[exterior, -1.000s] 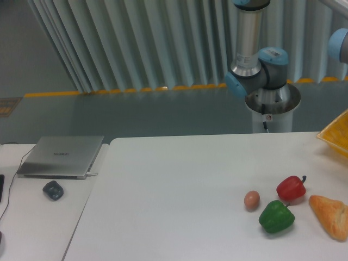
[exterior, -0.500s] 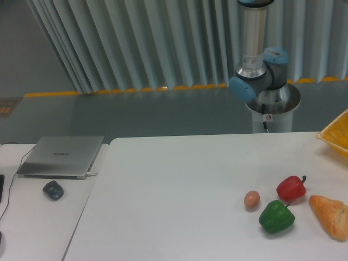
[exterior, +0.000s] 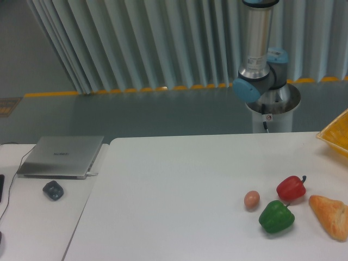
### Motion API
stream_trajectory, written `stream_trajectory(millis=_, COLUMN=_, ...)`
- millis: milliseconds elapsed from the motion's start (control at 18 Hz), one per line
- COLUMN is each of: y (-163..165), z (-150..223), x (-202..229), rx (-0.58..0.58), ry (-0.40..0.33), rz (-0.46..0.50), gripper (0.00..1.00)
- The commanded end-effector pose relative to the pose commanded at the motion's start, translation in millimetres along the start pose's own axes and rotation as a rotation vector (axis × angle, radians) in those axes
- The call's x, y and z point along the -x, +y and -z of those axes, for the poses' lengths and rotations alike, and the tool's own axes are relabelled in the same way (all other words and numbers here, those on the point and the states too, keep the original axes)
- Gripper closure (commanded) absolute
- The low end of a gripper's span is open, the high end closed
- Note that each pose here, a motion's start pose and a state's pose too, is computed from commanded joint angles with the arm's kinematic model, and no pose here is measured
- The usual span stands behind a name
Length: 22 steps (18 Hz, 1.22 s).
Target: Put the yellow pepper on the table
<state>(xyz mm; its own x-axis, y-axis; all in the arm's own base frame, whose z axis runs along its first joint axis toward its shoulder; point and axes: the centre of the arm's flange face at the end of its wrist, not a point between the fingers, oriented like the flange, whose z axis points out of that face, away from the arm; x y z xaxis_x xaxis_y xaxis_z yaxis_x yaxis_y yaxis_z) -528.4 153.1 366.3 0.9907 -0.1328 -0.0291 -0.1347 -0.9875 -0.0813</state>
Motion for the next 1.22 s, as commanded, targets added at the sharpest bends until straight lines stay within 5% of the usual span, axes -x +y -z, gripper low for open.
stream_trajectory(millis=444, y=-4, z=-41, x=-10, rx=-0.011, ry=0.006, rz=0.102, gripper=0.00)
stream_trajectory(millis=1222, y=4, z=-80, x=-12, rx=-0.017, ry=0.051, rz=0.114, gripper=0.00)
